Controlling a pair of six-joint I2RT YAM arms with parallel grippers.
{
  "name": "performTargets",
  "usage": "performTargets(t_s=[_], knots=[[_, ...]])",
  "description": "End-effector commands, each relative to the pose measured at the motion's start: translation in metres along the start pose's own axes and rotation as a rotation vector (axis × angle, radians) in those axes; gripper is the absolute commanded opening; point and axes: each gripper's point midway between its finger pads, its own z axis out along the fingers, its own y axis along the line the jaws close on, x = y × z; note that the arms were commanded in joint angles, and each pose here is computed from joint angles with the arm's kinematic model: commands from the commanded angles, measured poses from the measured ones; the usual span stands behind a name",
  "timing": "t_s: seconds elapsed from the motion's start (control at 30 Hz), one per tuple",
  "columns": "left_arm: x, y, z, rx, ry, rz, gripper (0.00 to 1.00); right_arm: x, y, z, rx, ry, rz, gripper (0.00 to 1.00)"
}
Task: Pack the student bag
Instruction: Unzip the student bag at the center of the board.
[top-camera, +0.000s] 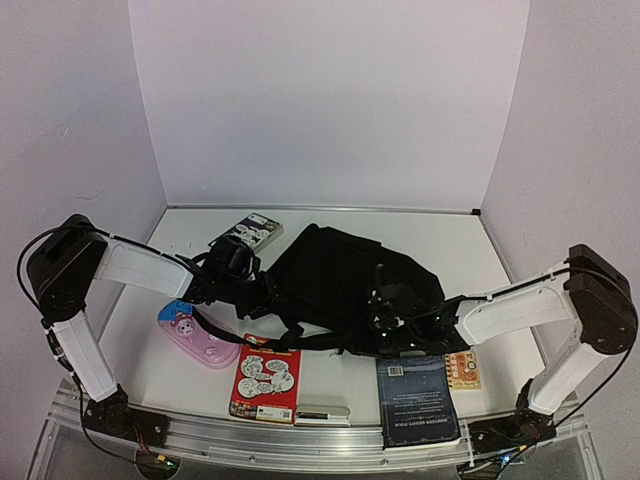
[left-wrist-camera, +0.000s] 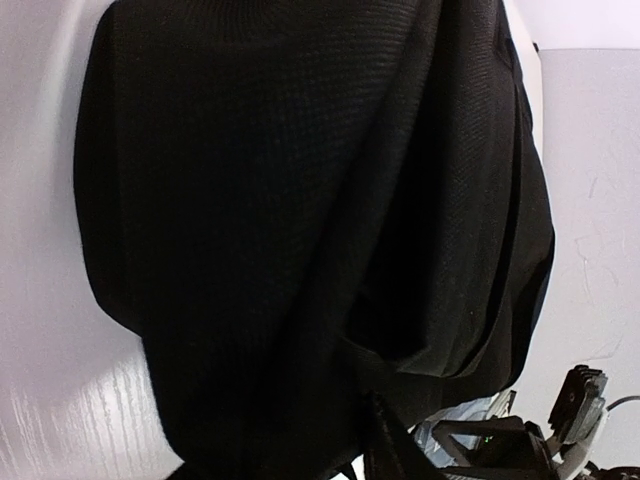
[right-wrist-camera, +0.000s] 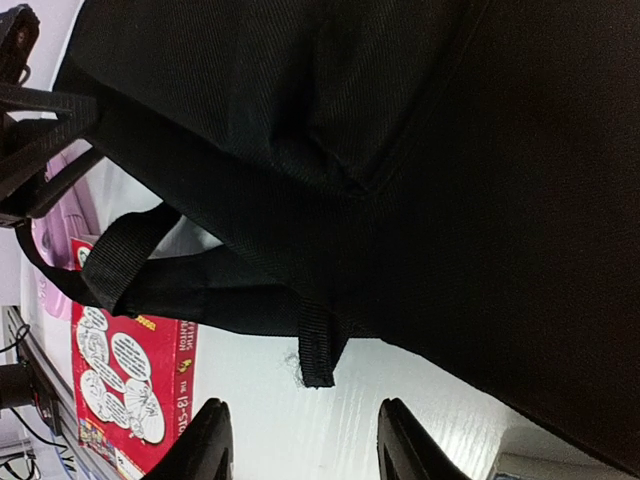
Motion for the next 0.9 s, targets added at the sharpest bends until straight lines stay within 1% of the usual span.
performTargets(t_s=[0.0,0.07,0.27,0.47,0.73,0.87], knots=[[-0.015,-0.012,0.003,0.048,-0.034,-0.007,0.29,-0.006,0.014,0.007,-0.042,-0.018,0.007,0.43],[-0.015,-0.013,0.004,0.051,-0.028,-0.006,0.26,-0.006,0.014,0.011,-0.038,-0.016,0.004,0.42],[-0.013,-0.010,0.004,0.042,-0.020,-0.006,0.21,-0.007,0.015,0.017,-0.033,-0.016,-0.002,0.33],[-0.011,-0.008,0.004,0.040,-0.014,-0.008,0.17,-0.007,0.017,0.022,-0.034,-0.015,-0.009,0.31],[-0.011,-0.008,0.004,0.041,-0.009,-0.008,0.14,-0.011,0.026,0.024,-0.048,-0.019,-0.021,0.26],[-0.011,-0.009,0.004,0.043,-0.008,-0.007,0.13,-0.013,0.031,0.027,-0.056,-0.019,-0.031,0.18]])
